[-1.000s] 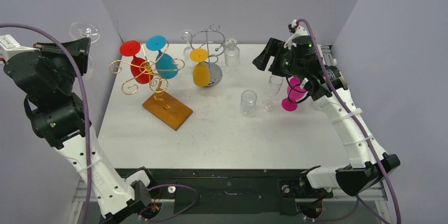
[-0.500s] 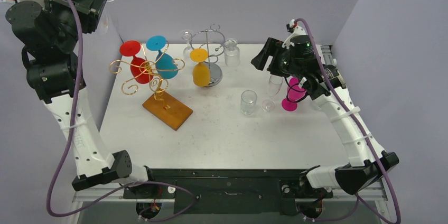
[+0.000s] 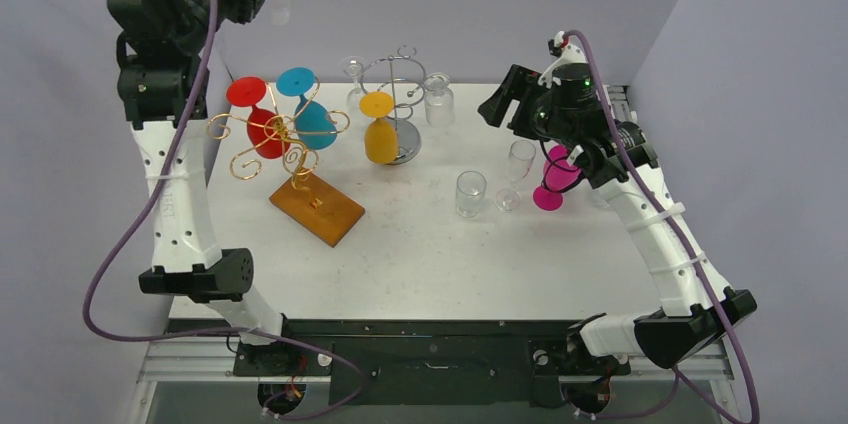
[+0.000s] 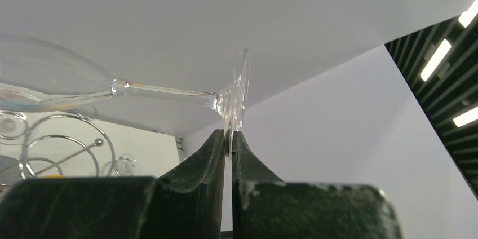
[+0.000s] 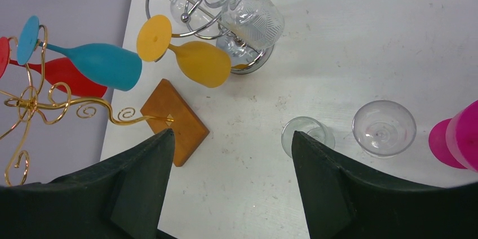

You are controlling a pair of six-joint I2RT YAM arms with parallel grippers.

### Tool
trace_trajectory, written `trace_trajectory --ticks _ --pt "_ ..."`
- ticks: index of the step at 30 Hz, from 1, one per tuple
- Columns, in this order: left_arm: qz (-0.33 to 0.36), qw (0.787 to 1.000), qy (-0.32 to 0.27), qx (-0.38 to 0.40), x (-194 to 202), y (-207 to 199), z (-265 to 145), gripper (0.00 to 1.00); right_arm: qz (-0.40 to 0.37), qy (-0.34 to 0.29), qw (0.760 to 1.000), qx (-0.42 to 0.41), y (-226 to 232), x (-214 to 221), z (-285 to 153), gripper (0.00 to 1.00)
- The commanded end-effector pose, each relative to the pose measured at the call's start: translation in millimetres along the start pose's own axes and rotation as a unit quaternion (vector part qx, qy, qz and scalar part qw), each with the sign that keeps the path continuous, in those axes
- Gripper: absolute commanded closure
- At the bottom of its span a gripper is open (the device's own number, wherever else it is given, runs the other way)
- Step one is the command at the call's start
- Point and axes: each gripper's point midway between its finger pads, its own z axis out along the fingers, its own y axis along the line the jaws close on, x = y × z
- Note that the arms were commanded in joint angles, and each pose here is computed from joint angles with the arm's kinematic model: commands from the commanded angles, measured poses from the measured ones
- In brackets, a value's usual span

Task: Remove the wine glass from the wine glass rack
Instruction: Place the wine glass at the center of the board.

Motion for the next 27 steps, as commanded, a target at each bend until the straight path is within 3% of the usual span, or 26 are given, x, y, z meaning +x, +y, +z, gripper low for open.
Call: trace_trajectory --ticks 1,8,14,15,22,27 --pt "-0.002 0.994 0.026 0.105 24 -61 4 1.0 0.001 -0.052 0.999 -0.003 9 -28 -8 0.28" --pt "-0.056 0.987 0.076 0.13 67 -74 21 1.0 0.016 -0.084 0.996 -0.017 11 -39 -15 0.27" --pt "-0.119 0.974 0.119 0.149 105 -89 28 1.0 0.05 -0.132 0.984 -0.108 28 -52 -18 0.22" --pt "-0.129 0.972 0.13 0.145 116 -87 30 1.0 0.062 -0.168 0.974 -0.141 37 -69 -28 0.21" --pt "-0.193 0.949 0.183 0.171 158 -112 19 1.0 0.102 -0.237 0.921 -0.293 56 -82 -40 0.1" --pt "-0.232 0.929 0.22 0.187 183 -125 8 1.0 0.138 -0.234 0.893 -0.359 64 -78 -32 0.08"
